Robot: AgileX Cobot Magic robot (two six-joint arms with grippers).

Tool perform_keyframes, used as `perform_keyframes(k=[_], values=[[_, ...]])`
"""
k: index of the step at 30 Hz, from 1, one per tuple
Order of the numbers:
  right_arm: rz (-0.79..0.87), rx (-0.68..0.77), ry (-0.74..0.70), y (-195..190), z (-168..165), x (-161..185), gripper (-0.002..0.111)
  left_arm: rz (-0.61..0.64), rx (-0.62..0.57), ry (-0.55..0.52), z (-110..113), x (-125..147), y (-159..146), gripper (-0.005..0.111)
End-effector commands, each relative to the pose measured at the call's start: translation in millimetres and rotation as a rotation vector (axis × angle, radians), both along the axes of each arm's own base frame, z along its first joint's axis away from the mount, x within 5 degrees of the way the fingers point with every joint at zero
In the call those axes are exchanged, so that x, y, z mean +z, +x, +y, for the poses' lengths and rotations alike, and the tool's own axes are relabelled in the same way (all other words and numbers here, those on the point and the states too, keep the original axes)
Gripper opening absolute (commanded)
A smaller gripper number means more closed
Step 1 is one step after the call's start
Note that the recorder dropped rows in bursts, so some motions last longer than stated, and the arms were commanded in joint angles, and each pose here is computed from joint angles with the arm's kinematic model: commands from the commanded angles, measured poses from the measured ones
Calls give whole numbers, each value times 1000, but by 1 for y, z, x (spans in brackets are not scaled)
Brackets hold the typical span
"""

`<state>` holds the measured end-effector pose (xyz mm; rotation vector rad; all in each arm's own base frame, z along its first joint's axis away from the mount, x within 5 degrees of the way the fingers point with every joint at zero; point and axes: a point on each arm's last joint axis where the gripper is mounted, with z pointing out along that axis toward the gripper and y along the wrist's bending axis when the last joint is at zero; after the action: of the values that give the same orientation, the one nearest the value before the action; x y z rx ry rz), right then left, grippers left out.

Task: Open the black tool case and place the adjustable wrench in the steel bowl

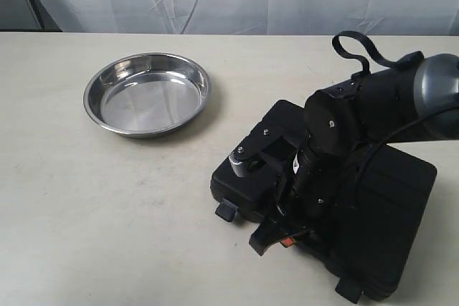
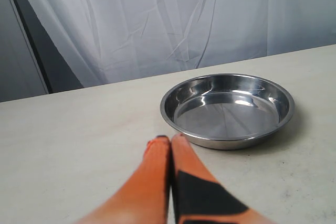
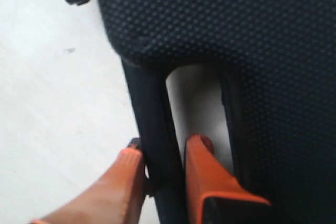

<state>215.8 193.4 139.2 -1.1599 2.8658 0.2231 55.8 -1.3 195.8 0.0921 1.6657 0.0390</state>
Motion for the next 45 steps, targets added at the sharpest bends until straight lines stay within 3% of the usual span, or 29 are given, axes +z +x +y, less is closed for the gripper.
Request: perform_keyframes(k=[1,12,17,23,26,30,37,45], values=[[18,-12,-9,-2,-3,3,-1,-5,-4,3,0,1,0,0],[-80,2,69,-11,-10,51,-1,-5,-4,3,0,1,0,0],[-135,62,27,-13,-18,83,-1,-5,-4,3,0,1,0,0],[-344,34,-101,-3,-38,133,-1,-5,-4,3,0,1,0,0],[-592,4,-325,10,-62,164,-1,-5,-4,3,0,1,0,0],[-738,0,-453,24,-70,171,-1,-5,-4,3,0,1,0,0],[-792,41,-588,36,-76,169,-1,-5,-4,3,0,1,0,0],[-792,-305,-602,65,-126,163,-1,-5,-4,3,0,1,0,0]])
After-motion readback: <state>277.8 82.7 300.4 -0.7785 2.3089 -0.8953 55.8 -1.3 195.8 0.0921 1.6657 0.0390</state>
